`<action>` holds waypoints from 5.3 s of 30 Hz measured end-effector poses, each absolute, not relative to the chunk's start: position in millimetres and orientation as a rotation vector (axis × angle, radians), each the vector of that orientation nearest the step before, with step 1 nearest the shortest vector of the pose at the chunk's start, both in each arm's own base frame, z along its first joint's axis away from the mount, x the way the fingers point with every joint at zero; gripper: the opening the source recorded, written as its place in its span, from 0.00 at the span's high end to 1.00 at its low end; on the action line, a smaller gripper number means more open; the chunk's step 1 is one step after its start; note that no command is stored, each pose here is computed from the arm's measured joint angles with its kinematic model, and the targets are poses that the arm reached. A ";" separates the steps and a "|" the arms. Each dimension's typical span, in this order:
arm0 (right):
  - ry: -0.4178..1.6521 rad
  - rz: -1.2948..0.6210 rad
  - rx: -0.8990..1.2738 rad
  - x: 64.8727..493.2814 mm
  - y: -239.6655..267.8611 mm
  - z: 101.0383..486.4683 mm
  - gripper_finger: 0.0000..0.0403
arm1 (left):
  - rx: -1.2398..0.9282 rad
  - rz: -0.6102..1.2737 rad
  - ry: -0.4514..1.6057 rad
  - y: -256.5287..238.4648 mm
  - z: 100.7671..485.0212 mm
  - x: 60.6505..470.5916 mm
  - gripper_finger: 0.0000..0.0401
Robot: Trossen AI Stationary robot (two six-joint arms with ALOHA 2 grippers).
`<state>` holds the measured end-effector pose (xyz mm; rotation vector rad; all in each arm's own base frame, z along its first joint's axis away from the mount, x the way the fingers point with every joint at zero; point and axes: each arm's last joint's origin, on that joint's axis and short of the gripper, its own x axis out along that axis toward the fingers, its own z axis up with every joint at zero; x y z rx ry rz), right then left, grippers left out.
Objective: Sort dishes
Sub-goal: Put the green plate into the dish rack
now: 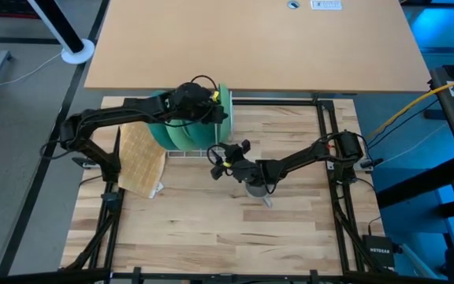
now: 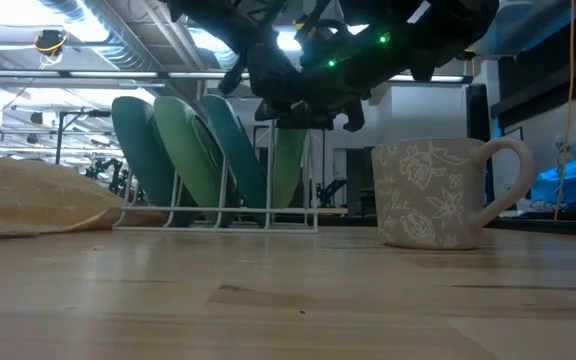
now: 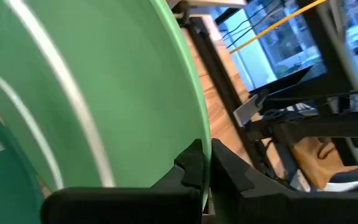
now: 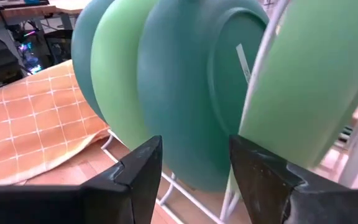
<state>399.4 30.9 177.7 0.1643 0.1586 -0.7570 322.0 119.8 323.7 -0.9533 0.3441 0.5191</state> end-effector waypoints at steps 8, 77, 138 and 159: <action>0.145 -0.805 0.165 398.4 29.8 177.8 0.52 | -0.945 0.502 0.336 112.5 336.0 312.0 0.99; 0.196 -0.772 0.229 396.6 32.7 169.7 0.52 | -0.735 0.526 0.716 94.0 310.3 298.1 0.92; 0.243 -0.841 -0.071 382.5 54.8 197.0 0.52 | 0.275 0.397 0.738 103.9 332.2 295.3 0.71; 0.246 -0.925 -0.155 377.3 63.3 201.0 0.52 | 0.353 0.604 0.965 106.3 324.2 277.5 0.71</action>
